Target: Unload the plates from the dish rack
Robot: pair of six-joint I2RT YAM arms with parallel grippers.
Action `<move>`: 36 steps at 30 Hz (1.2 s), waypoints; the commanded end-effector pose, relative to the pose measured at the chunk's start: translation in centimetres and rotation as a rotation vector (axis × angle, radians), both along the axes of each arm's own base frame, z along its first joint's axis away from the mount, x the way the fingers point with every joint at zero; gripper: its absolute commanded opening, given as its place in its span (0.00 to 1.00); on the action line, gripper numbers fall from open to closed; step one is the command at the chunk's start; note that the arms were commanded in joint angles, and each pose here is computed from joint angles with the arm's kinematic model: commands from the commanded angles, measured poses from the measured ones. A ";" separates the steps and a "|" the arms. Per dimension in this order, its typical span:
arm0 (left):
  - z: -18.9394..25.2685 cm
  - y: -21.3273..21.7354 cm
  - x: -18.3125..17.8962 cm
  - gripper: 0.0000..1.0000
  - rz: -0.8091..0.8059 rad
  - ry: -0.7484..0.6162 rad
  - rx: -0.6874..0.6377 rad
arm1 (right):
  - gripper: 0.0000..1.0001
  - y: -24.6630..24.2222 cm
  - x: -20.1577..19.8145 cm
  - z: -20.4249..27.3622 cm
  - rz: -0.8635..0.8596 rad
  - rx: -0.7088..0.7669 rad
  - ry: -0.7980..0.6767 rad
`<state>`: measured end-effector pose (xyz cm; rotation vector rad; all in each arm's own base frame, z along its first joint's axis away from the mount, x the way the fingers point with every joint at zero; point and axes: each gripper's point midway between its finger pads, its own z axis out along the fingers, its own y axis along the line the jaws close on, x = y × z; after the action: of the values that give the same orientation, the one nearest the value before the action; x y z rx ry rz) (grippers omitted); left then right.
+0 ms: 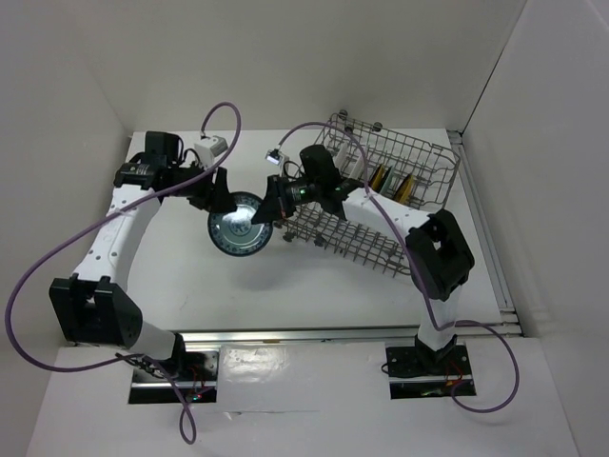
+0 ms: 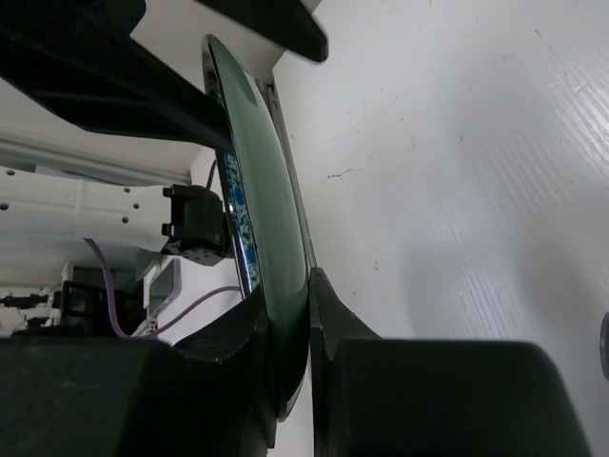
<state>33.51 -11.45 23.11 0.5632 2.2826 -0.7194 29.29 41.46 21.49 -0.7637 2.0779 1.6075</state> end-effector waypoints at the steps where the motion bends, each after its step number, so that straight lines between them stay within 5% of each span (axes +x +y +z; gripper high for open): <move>1: -1.4 -0.3 -2.0 0.58 -0.081 0.042 0.034 | 0.00 1.0 1.1 3.8 0.012 0.108 -0.118; 5: -1.6 -0.3 -2.8 0.32 -0.100 0.056 0.034 | 0.00 1.1 1.5 3.8 -0.001 0.098 -0.112; 6: -1.9 -0.3 -3.0 0.10 -0.100 0.065 0.034 | 0.00 1.3 1.5 3.9 0.011 0.104 -0.122; 7: -1.9 -0.3 -3.0 0.00 -0.100 0.065 0.034 | 0.00 1.2 1.5 3.7 0.011 0.097 -0.113; 11: -2.0 -0.2 -2.8 0.00 -0.068 0.110 0.028 | 0.10 0.2 2.8 3.4 -0.081 0.020 -0.128; 13: -1.9 0.8 -2.3 0.00 -0.007 0.120 0.040 | 0.45 -0.8 4.2 4.8 -0.120 -0.004 -0.187; 14: -1.9 1.8 -1.7 0.00 0.034 0.113 0.042 | 0.52 -2.3 5.4 4.6 -0.179 -0.050 -0.173; 21: -3.8 7.4 1.1 0.00 0.268 0.172 0.028 | 0.58 -11.7 8.2 6.9 -0.506 -0.197 -0.161; 27: -9.4 10.8 3.2 0.00 0.393 0.244 0.130 | 0.58 -23.3 6.5 0.4 -0.865 -0.592 0.041; 31: -13.8 11.3 4.0 0.00 0.377 0.332 0.116 | 0.58 -36.1 6.0 1.0 -1.135 -0.503 0.151; 36: -16.4 12.5 5.0 0.00 0.411 0.366 0.062 | 0.58 -44.0 6.2 0.2 -1.292 -0.564 0.191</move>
<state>36.90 -0.21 6.99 -0.0114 2.7083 -0.6044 36.66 -2.45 21.34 0.6506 2.2690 0.4044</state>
